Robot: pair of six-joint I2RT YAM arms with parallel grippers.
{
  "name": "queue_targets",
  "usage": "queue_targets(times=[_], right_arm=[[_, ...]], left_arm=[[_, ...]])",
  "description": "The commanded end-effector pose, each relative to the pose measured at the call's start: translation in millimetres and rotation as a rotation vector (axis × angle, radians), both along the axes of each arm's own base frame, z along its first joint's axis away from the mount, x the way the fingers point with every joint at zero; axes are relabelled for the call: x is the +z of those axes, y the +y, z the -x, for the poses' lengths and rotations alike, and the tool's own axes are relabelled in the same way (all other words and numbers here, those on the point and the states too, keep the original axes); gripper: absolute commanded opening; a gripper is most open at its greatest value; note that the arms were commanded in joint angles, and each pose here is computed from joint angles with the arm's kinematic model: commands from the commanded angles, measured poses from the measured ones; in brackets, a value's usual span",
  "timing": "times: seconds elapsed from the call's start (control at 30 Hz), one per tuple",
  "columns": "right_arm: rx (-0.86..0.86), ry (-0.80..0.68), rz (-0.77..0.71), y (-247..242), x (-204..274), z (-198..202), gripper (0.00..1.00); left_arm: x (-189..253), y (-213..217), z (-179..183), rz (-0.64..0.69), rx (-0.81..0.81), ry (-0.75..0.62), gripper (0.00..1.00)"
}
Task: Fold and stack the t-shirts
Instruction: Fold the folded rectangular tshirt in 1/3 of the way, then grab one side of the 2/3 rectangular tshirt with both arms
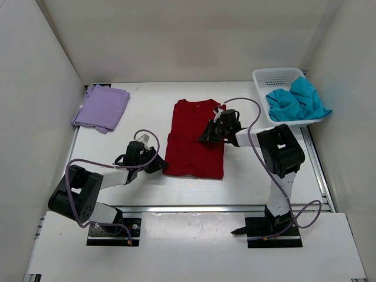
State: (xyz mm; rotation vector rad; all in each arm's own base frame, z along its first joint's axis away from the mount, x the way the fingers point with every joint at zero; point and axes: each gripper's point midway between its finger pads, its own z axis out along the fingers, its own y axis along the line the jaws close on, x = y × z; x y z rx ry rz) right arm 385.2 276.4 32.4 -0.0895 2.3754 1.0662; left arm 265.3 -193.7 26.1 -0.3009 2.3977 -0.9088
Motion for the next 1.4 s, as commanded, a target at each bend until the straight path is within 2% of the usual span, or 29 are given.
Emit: queue_targets(times=[0.0, 0.13, 0.17, 0.2, 0.23, 0.27, 0.3, 0.33, 0.4, 0.43, 0.53, 0.63, 0.77, 0.87, 0.93, 1.0, 1.3, 1.37], right_arm=[[-0.038, -0.135, -0.011, -13, 34, -40, 0.00], [-0.060, -0.180, -0.034, -25, 60, -31, 0.00], [-0.059, -0.193, -0.039, -25, 68, -24, 0.00], [-0.077, -0.201, -0.049, -29, 79, -14, 0.03], [-0.066, -0.242, -0.068, -27, 94, -5, 0.12], [-0.082, -0.211, -0.064, -32, 84, 10, 0.17], [-0.097, -0.212, -0.061, -39, 82, 28, 0.26], [-0.094, -0.240, -0.071, -40, 92, 39, 0.33], [-0.114, -0.193, -0.032, -55, 68, 73, 0.36], [-0.125, -0.198, -0.028, -61, 70, 81, 0.37], [-0.174, -0.121, 0.011, -86, 36, 125, 0.40], [-0.221, -0.091, 0.042, -103, 17, 151, 0.44], [-0.247, -0.048, 0.008, -114, 2, 166, 0.47], [-0.217, -0.026, -0.002, -106, 0, 170, 0.46], [-0.206, -0.026, -0.006, -101, -2, 171, 0.43], [-0.202, 0.009, -0.022, -99, -6, 174, 0.35], [-0.194, 0.029, -0.005, -95, -7, 179, 0.35], [-0.186, 0.056, -0.005, -95, -13, 180, 0.22]], left_arm=[[-11, 11, 5, -0.019, 0.013, 0.006, 0.35], [0, 10, 2, -0.008, 0.022, -0.024, 0.40], [5, 12, 2, -0.008, 0.027, -0.037, 0.44], [12, 14, 2, -0.005, 0.034, -0.053, 0.45], [19, 17, 2, -0.005, 0.045, -0.078, 0.47], [20, 22, 1, -0.025, 0.065, -0.091, 0.51], [22, 26, 6, -0.032, 0.073, -0.106, 0.55], [26, 31, 6, -0.035, 0.092, -0.122, 0.60], [24, 34, 12, -0.027, 0.089, -0.116, 0.68], [20, 35, 15, -0.033, 0.091, -0.107, 0.69], [6, 34, 26, -0.045, 0.068, -0.069, 0.73], [-1, 32, 30, -0.024, 0.063, -0.045, 0.72], [-1, 25, 28, -0.007, 0.066, -0.038, 0.70], [-1, 21, 26, -0.008, 0.065, -0.044, 0.66], [-4, 17, 28, -0.011, 0.056, -0.032, 0.56], [-7, 13, 32, -0.015, 0.035, -0.017, 0.50], [-15, 13, 36, -0.052, 0.033, 0.007, 0.50], [-17, 9, 36, -0.045, 0.024, 0.012, 0.47]])
